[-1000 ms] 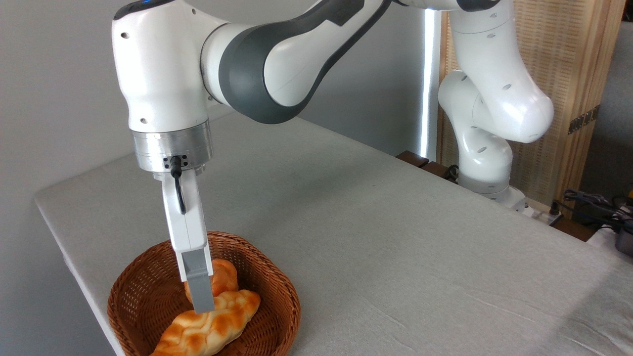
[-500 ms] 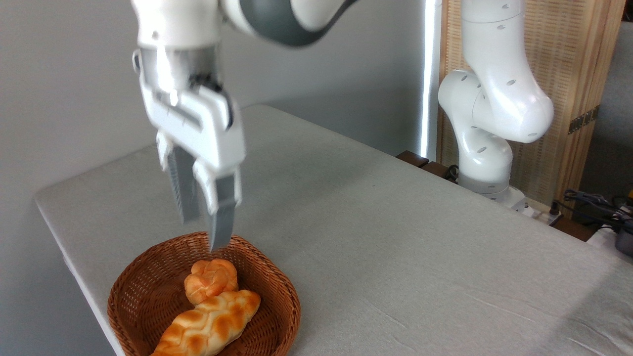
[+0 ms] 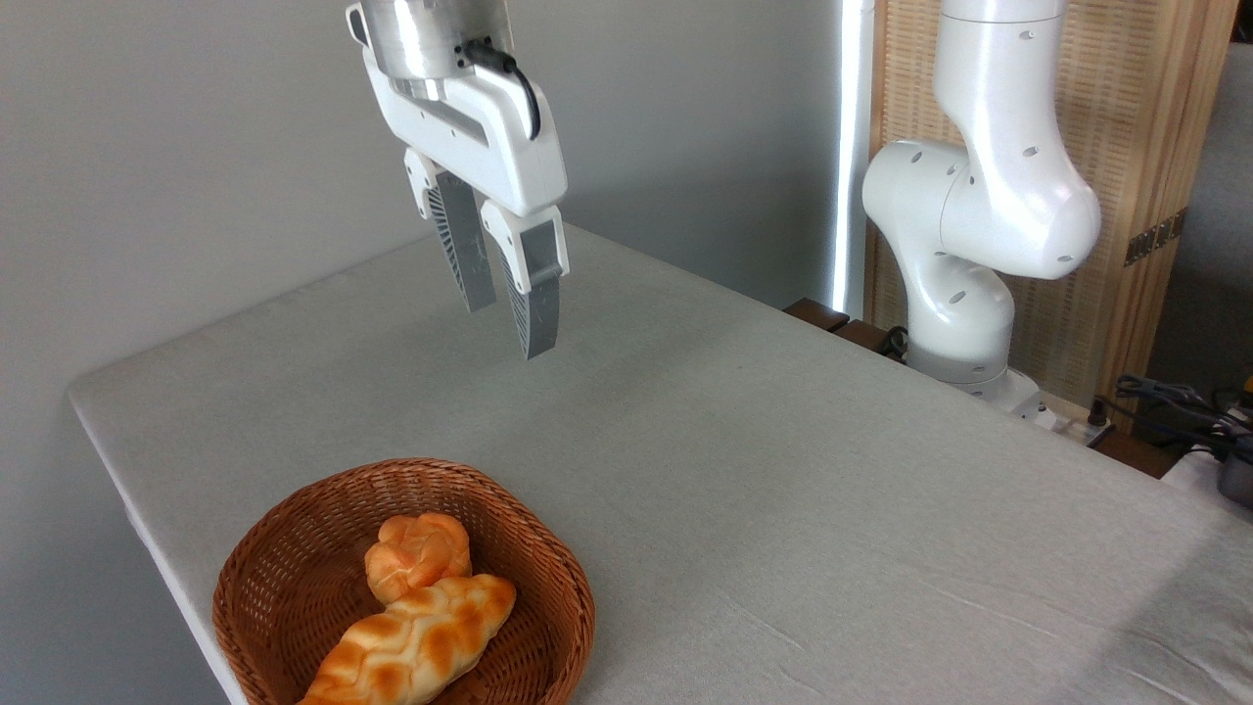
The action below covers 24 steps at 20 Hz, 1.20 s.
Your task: Put bread into the basket
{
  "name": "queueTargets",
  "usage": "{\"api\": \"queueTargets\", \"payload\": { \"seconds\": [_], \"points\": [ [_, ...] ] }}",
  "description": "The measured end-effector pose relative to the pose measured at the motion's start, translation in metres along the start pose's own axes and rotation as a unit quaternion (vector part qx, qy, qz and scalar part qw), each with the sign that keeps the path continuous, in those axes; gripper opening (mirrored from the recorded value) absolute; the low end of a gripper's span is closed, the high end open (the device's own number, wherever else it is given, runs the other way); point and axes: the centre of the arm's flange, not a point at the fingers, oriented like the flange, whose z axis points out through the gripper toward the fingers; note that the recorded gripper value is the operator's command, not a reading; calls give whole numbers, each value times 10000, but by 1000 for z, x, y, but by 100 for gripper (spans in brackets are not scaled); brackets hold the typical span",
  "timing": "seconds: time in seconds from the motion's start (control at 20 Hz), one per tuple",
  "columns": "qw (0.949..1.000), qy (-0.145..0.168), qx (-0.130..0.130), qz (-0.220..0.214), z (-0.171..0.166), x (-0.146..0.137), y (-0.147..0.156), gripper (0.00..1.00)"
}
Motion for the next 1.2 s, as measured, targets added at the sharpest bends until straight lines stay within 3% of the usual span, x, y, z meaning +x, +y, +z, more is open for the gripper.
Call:
{"api": "queueTargets", "payload": {
  "seconds": [0.25, 0.45, 0.65, 1.2],
  "points": [
    [9997, -49, 72, -210, 3, -16, -20, 100],
    [9989, 160, 307, -317, -4, -21, -33, 100],
    [9980, 22, 524, -350, -7, -29, -41, 100],
    [9967, 29, 536, -610, -7, -26, -39, 100]
  ]
}}
